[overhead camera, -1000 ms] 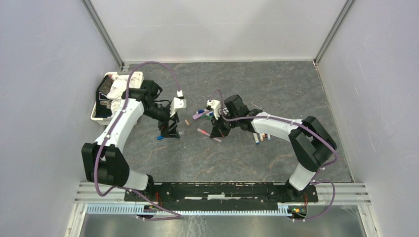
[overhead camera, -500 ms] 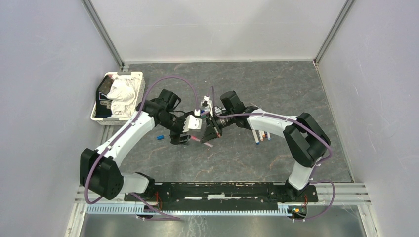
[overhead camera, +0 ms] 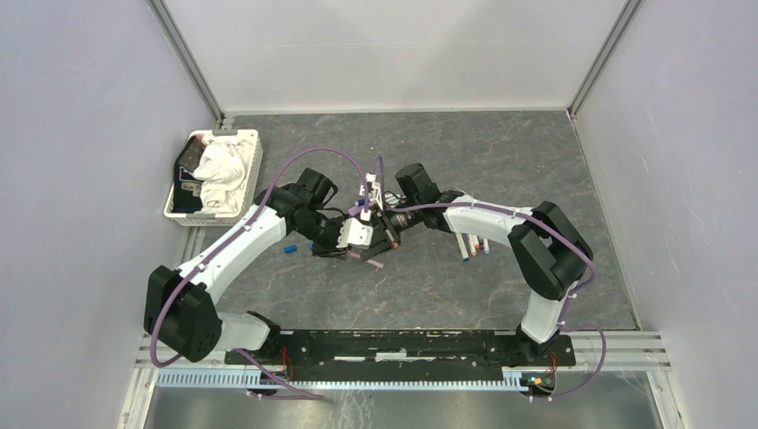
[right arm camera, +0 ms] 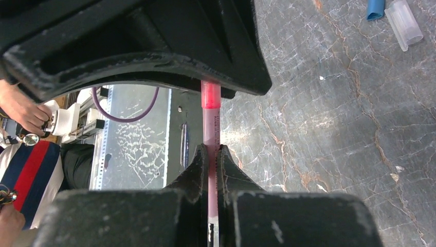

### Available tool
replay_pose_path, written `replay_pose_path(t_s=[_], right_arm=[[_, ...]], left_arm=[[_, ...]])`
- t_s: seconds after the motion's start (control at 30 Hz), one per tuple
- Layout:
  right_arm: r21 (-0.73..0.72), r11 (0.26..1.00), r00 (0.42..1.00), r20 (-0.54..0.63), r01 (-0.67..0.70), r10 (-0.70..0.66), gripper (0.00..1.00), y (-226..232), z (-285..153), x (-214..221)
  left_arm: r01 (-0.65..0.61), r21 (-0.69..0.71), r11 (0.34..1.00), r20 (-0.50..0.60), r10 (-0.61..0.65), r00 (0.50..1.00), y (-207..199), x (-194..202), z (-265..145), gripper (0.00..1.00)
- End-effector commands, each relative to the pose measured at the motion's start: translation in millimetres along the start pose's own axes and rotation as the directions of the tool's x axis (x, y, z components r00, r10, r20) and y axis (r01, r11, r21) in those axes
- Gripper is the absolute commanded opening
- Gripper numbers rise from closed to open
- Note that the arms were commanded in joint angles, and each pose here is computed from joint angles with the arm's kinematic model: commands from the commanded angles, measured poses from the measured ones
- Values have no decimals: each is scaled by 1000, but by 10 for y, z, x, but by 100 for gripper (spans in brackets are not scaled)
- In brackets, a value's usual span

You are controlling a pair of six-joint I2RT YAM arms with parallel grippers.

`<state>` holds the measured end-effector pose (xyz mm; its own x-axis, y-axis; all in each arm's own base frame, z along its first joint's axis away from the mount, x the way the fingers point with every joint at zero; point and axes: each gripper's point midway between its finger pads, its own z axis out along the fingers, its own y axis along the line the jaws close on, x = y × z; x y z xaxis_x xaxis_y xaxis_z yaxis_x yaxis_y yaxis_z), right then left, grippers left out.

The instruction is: Open the pen caps

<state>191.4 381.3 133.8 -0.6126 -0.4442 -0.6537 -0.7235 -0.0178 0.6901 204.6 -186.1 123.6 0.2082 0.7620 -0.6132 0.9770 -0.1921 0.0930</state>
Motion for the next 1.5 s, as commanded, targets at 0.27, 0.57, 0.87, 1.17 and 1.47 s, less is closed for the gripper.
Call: replay_pose_path(t_s=[0.27,0.57,0.87,1.17,1.47], right_arm=[[-41,999,1000,-1,7,-7,27,70,58,-131],[-60,998,1000,16,-22,23,29,56,188,-179],[-4,999,999,-32,-38,38,0,14,34,116],[79,991,992,-52,-111,115,0,-104,-184,601],[320,939,991,47,-130,121,0,-498,-513,391]], left_arm=[[-73,-22,997,9,73,997,-11,-101,-72,3],[-38,-17,999,21,38,999,-36,-102,-43,2],[-82,-24,996,-84,80,993,-6,149,-184,2],[-26,-78,997,-149,14,989,268,650,-706,2],[31,-178,984,-104,-50,993,458,762,-524,2]])
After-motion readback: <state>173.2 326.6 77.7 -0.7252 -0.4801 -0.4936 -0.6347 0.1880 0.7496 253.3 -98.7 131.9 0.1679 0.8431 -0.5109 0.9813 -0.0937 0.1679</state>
